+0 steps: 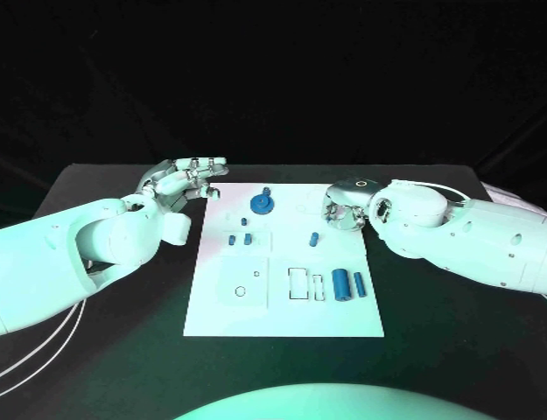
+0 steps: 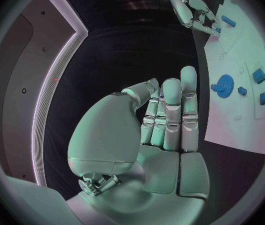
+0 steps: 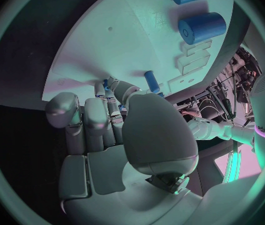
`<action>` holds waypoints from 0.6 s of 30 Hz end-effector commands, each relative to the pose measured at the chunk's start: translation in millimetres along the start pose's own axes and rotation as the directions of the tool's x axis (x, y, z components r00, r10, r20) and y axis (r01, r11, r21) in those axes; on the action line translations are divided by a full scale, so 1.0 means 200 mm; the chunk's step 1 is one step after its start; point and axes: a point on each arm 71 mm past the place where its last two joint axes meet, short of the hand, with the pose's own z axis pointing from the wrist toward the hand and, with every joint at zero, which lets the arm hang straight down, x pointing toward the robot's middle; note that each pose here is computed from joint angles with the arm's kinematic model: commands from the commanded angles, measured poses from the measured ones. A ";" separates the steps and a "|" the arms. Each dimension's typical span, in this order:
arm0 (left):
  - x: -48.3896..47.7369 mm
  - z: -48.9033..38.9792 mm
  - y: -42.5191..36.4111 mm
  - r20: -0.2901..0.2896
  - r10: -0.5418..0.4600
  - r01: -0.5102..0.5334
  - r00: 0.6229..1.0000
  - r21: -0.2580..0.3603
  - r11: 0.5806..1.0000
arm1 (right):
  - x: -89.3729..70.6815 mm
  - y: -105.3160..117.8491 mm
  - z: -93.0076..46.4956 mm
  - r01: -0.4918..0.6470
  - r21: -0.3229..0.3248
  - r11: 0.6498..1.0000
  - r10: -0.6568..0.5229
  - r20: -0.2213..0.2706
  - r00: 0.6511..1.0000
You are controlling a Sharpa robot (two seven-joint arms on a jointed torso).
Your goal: Assemble the parts on the task board
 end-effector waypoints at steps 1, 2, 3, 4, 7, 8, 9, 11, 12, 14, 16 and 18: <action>0.004 0.000 -0.002 -0.009 -0.009 0.009 1.000 0.004 1.000 | 0.03 0.03 0.00 -0.010 -0.025 1.000 0.010 -0.032 0.999; 0.005 0.000 -0.001 -0.009 -0.009 0.009 1.000 0.003 1.000 | 0.03 0.03 0.00 -0.011 -0.025 1.000 0.010 -0.032 0.999; 0.004 0.000 -0.001 -0.010 -0.009 0.009 1.000 0.002 1.000 | 0.03 0.03 0.00 -0.010 -0.025 1.000 0.010 -0.033 0.999; 0.004 0.000 -0.001 -0.010 -0.009 0.009 1.000 0.001 1.000 | 0.03 0.03 0.00 -0.010 -0.024 1.000 0.009 -0.034 0.999; 0.005 0.001 0.000 -0.011 -0.010 0.010 1.000 0.000 1.000 | 0.03 0.03 0.01 -0.010 -0.020 1.000 0.009 -0.029 1.000; 0.006 0.001 0.000 -0.012 -0.010 0.010 1.000 -0.001 1.000 | 0.03 0.03 0.01 -0.008 -0.018 1.000 0.007 -0.024 1.000; 0.006 0.001 0.000 -0.012 -0.010 0.010 1.000 -0.001 1.000 | 0.03 0.03 0.01 -0.006 -0.017 1.000 0.006 -0.018 1.000; 0.007 0.001 0.001 -0.014 -0.010 0.010 1.000 -0.002 1.000 | 0.02 0.02 0.01 -0.002 -0.012 1.000 0.002 0.002 1.000; 0.008 0.001 0.001 -0.014 -0.010 0.010 1.000 -0.003 1.000 | 0.02 0.02 0.01 -0.001 -0.009 1.000 0.001 0.015 1.000; 0.010 0.002 0.002 -0.015 -0.010 0.010 1.000 -0.003 1.000 | 0.01 0.02 0.01 0.000 -0.003 1.000 0.000 0.043 0.999; 0.011 0.003 0.002 -0.016 -0.010 0.010 1.000 -0.003 1.000 | 0.00 0.02 0.01 -0.001 -0.001 1.000 0.001 0.064 0.998; 0.011 0.003 0.002 -0.016 -0.010 0.010 1.000 -0.003 1.000 | -0.01 0.03 0.00 -0.004 0.000 1.000 0.004 0.086 0.996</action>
